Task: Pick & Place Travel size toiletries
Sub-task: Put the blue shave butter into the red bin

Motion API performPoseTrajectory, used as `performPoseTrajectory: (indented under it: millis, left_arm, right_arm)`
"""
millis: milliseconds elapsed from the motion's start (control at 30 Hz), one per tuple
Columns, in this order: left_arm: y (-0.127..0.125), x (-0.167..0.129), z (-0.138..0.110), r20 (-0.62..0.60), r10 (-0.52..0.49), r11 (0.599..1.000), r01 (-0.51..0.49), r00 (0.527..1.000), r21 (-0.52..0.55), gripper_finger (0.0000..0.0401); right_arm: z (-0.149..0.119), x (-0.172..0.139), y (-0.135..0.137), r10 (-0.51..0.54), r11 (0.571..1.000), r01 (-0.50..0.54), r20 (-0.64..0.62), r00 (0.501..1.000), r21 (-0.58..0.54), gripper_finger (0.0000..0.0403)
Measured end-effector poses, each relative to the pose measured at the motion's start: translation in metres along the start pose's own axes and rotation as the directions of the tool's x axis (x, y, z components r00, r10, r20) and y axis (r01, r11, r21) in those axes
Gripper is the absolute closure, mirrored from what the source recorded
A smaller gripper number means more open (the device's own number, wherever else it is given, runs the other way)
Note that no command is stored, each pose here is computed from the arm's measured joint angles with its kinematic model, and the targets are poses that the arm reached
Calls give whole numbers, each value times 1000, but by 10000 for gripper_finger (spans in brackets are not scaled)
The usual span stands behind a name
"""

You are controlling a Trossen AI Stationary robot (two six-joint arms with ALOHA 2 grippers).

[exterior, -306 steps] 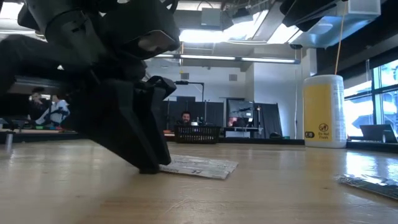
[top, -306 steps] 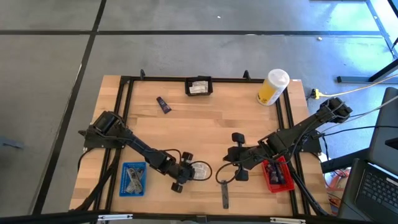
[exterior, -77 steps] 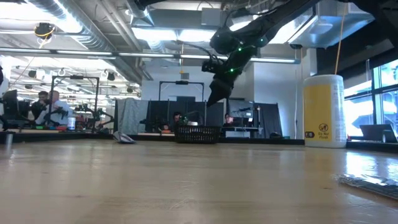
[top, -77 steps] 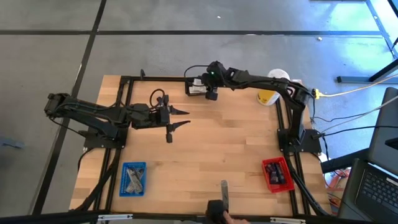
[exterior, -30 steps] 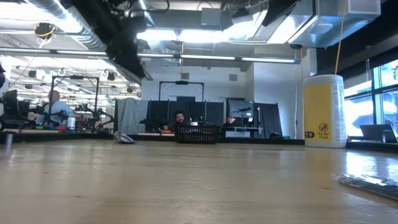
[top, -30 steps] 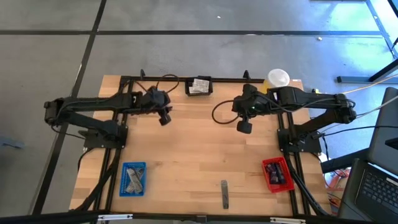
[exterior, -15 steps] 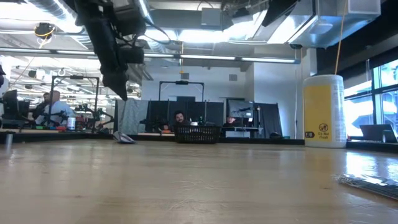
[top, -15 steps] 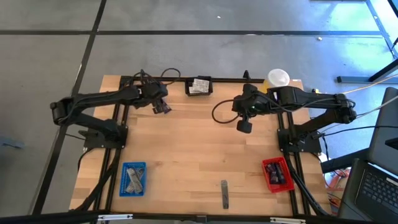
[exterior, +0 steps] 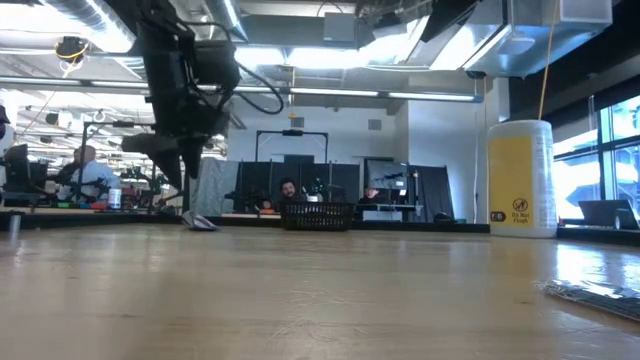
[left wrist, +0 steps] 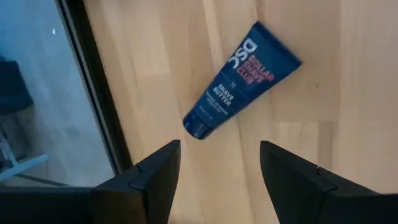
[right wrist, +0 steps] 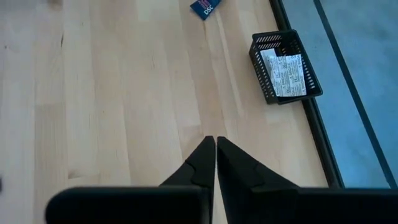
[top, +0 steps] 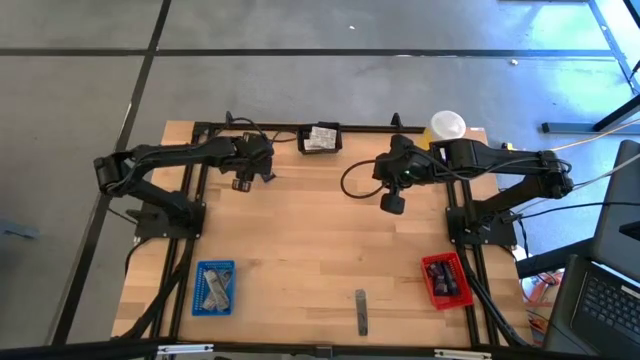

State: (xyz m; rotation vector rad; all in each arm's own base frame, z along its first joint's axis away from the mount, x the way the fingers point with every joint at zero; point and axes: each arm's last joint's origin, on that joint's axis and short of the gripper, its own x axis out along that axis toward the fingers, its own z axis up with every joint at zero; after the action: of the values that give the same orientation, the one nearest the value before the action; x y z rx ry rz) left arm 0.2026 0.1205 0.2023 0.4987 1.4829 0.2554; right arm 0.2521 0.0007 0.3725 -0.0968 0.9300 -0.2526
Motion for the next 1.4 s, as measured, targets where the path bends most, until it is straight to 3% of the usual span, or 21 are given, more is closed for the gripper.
performPoseTrajectory:
  millis: [300, 667, 1000, 1400]
  left_arm:
    - [5, 13, -4, -44, -34, 998, 36, 998, 56, 187]
    - [17, 21, -17, -29, -84, 984, 88, 996, 153, 189]
    - [24, 56, -14, -84, -95, 967, 112, 992, 229, 191]
    - [34, 81, -11, -95, -88, 963, 109, 992, 246, 191]
  right_arm:
    - [3, 0, 0, 9, 1000, -10, 27, 1000, 20, 393]
    - [3, 0, 0, 12, 999, -13, 27, 1000, 44, 368]
    - [4, 0, 1, 12, 999, -14, 41, 999, 45, 357]
    - [4, 0, 1, 10, 1000, -11, 41, 999, 22, 384]
